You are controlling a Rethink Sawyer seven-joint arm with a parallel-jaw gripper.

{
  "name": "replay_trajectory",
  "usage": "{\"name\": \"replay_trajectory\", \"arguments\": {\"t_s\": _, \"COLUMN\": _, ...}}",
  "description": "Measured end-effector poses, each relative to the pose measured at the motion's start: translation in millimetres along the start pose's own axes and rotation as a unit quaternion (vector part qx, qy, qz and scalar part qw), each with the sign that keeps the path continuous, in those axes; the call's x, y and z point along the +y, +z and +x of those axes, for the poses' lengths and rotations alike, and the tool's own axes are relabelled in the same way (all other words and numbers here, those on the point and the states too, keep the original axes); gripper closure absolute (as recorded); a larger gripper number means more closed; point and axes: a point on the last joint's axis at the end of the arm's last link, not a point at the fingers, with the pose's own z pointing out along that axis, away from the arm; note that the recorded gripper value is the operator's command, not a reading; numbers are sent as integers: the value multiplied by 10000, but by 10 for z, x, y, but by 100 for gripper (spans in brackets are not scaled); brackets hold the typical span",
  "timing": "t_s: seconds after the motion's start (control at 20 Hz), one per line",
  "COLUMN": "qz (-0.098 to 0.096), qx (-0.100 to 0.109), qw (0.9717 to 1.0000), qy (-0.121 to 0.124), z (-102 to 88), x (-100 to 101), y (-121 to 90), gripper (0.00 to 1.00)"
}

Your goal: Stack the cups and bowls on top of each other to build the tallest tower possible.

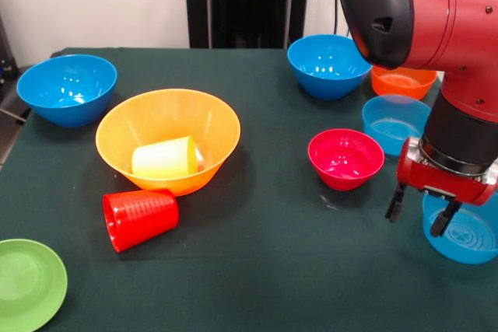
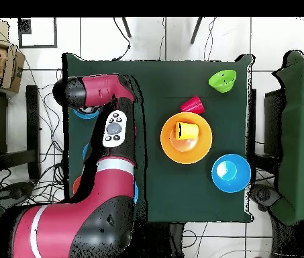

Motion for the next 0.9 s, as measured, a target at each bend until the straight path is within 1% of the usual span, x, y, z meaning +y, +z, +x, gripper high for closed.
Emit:
{"name": "replay_trajectory", "arguments": {"t_s": 0.1, "qz": 0, "qx": -7, "qw": 10000, "qy": 12, "z": -17, "x": -19, "y": -22, "gripper": 0}}
{"name": "replay_trajectory", "arguments": {"t_s": 0.4, "qz": -51, "qx": -110, "qw": 9999, "qy": 78, "z": -104, "x": -81, "y": -219, "gripper": 0}}
{"name": "replay_trajectory", "arguments": {"t_s": 0.45, "qz": -91, "qx": -180, "qw": 9997, "qy": 97, "z": -115, "x": -97, "y": -321, "gripper": 0}}
{"name": "replay_trajectory", "arguments": {"t_s": 0.65, "qz": -164, "qx": -318, "qw": 9992, "qy": 150, "z": -74, "x": -182, "y": -527, "gripper": 0}}
{"name": "replay_trajectory", "arguments": {"t_s": 0.9, "qz": -199, "qx": -377, "qw": 9989, "qy": 206, "z": 34, "x": -301, "y": -673, "gripper": 0}}
